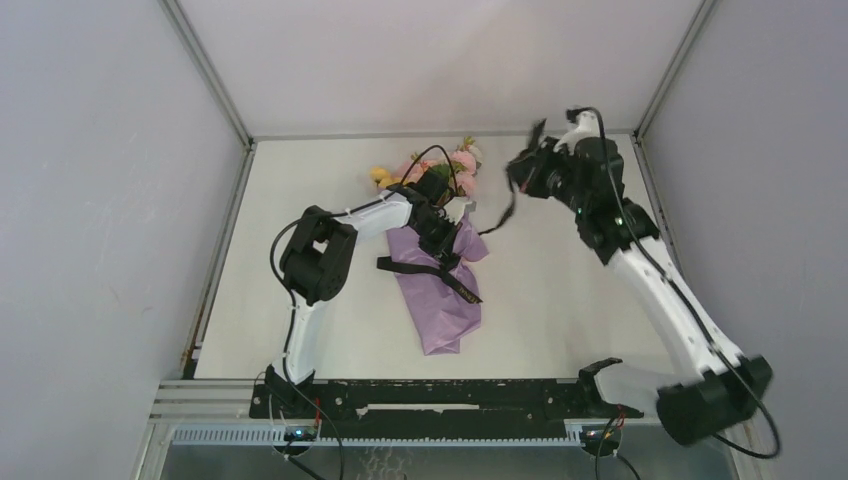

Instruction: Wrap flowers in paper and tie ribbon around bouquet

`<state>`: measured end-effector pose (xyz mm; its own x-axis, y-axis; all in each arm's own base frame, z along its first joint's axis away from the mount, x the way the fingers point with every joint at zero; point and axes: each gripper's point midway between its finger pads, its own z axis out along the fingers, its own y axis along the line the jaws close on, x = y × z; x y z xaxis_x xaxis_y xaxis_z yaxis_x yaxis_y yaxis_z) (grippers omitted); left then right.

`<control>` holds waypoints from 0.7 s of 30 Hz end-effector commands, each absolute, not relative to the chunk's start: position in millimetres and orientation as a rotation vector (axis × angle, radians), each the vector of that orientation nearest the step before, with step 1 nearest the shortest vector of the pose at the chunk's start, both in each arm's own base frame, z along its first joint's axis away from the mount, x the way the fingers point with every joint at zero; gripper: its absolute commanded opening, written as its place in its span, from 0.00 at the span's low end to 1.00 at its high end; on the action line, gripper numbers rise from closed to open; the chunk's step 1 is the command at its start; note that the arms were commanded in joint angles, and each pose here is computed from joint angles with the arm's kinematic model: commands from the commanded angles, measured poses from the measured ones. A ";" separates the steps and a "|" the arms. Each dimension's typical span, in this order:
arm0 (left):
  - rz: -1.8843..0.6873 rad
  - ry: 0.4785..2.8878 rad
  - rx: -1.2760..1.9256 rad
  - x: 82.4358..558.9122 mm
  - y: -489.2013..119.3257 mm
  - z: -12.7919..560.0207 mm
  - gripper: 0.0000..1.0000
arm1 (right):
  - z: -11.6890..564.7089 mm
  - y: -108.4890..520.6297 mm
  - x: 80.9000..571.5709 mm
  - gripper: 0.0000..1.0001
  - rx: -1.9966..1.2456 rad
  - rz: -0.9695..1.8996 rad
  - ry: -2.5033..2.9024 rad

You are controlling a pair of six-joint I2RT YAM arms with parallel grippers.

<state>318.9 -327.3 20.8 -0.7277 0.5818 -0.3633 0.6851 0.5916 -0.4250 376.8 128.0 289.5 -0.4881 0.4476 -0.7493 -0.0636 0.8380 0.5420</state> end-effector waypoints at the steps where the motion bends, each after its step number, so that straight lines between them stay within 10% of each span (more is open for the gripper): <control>1: -0.799 2.565 1.100 325.7 -320.0 46.7 0.00 | 351.7 198.7 301.9 0.00 -0.195 0.744 1.825; 10: -0.834 2.576 1.060 332.0 -306.2 52.6 0.00 | 338.1 269.2 213.4 0.00 -0.545 1.089 1.764; 21: -0.885 2.526 1.074 330.2 -303.1 77.6 0.00 | 191.5 335.5 248.3 0.00 -0.614 1.169 2.008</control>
